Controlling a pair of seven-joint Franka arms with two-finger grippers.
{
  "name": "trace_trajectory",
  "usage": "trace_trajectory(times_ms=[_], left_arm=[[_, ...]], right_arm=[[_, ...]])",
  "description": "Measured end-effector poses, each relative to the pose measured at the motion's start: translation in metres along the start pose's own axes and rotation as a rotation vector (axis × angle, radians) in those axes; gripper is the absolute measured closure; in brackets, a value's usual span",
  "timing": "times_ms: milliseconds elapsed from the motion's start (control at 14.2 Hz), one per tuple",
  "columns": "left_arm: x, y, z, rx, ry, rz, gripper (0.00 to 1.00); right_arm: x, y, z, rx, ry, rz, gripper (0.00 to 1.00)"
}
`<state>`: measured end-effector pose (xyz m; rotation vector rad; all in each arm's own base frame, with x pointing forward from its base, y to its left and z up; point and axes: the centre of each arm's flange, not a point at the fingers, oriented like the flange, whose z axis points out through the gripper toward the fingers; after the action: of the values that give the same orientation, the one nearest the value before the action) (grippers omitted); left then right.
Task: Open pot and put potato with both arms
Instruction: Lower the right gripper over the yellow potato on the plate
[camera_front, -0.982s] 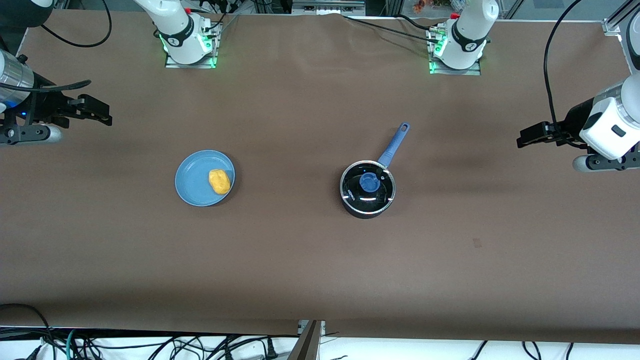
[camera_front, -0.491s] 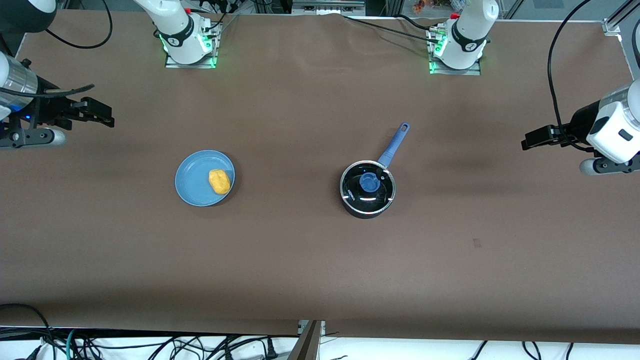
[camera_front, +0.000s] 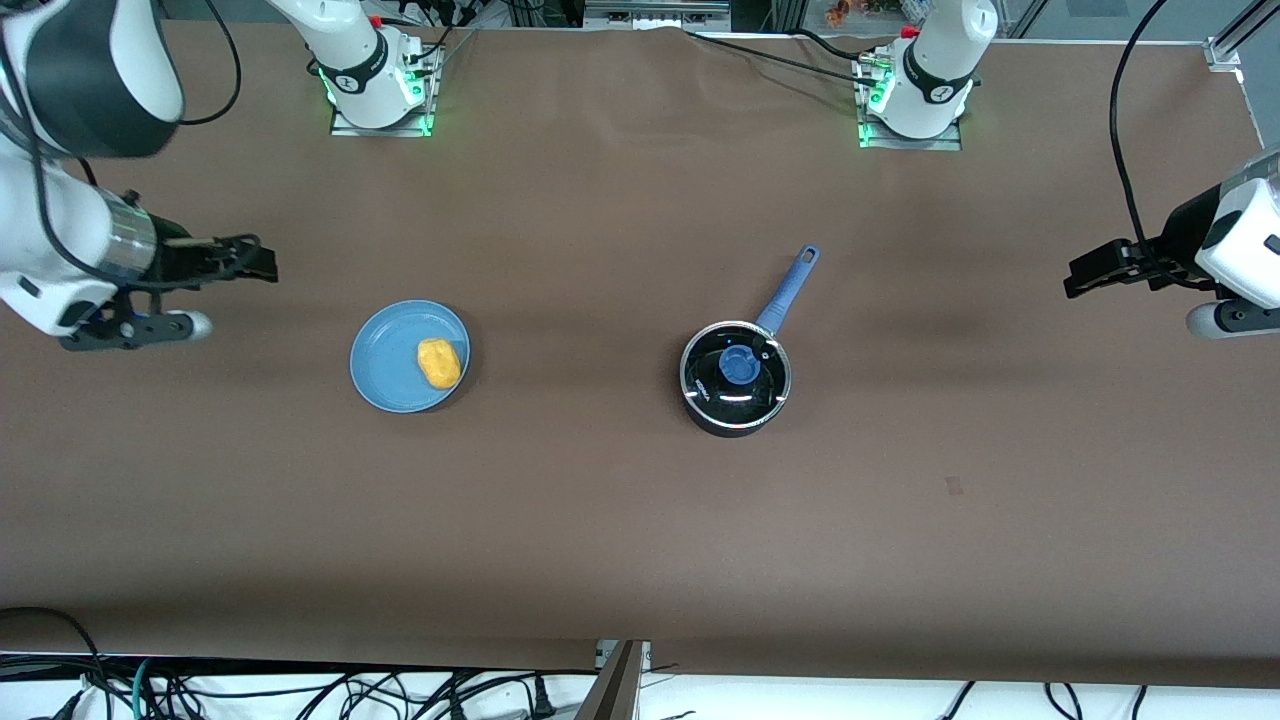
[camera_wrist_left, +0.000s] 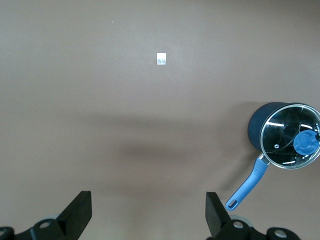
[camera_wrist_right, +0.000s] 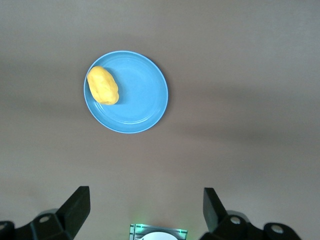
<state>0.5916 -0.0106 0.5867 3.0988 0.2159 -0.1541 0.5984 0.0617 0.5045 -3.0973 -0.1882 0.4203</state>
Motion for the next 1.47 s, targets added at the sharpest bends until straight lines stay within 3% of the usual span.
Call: trace_trajectory(times_ms=[491, 772, 1474], left_arm=[[-0.005, 0.014, -0.008, -0.002, 0.059, 0.027, 0.00], [-0.009, 0.027, 0.004, 0.001, 0.049, 0.049, 0.00], [-0.011, 0.049, 0.009, -0.001, 0.058, 0.087, 0.00]], right_arm=[[0.050, -0.042, 0.065, -0.008, -0.016, -0.068, 0.00], [0.061, -0.074, 0.090, -0.021, -0.039, -0.112, 0.00], [0.119, -0.119, 0.217, -0.017, -0.012, -0.162, 0.00]])
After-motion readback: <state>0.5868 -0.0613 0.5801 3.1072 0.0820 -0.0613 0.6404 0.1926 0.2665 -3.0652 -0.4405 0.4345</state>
